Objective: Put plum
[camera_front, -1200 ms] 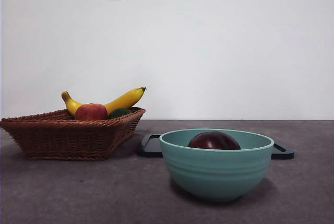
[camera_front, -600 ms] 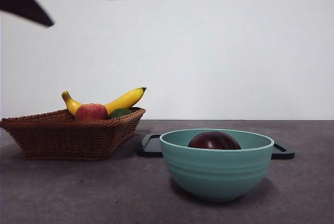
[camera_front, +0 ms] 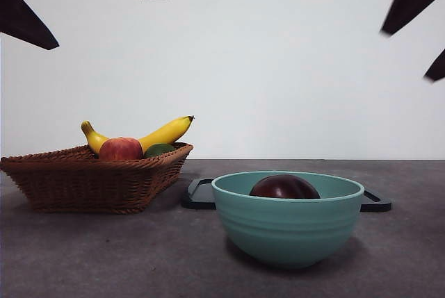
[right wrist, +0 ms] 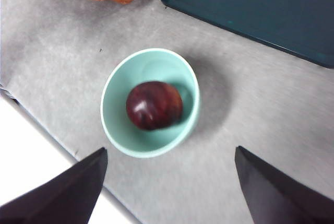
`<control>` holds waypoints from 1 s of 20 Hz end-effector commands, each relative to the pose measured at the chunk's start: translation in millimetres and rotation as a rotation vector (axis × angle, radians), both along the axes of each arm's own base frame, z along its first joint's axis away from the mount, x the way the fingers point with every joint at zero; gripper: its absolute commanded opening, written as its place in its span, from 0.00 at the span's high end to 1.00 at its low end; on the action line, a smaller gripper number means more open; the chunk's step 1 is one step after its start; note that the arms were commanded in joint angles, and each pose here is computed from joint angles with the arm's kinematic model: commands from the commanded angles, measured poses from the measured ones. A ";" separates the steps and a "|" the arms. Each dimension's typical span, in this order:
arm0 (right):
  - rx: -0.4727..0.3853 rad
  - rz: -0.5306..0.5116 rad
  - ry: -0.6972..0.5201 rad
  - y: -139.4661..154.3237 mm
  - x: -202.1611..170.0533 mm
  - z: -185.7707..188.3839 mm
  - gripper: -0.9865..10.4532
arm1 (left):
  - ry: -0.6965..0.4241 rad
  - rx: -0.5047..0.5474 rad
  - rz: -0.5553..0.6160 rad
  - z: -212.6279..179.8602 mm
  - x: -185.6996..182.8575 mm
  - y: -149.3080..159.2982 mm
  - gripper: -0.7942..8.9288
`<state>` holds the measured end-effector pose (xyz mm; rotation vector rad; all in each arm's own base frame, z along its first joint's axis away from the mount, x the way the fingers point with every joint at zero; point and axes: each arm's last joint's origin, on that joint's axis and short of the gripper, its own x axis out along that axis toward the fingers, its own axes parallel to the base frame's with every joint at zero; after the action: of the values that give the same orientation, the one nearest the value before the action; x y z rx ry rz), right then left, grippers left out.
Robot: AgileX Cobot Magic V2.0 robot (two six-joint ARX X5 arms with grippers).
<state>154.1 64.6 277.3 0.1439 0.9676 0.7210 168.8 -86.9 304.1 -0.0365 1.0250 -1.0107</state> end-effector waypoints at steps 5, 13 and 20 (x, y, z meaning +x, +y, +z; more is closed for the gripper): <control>-0.071 0.006 0.066 30.1 34.5 -31.5 0.61 | -0.018 -0.008 -0.016 2.2 1.4 -1.7 0.53; -0.151 0.051 0.140 60.5 62.2 -74.2 0.65 | -0.020 -0.009 -0.017 2.3 1.5 -1.7 0.53; -0.229 0.047 0.147 73.1 71.2 -96.2 0.80 | -0.026 -0.011 -0.016 2.6 2.0 -1.9 0.53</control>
<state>223.6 134.3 183.0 -0.0308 1.1854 0.6445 169.3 -87.1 304.3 -0.0355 1.0183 -1.0115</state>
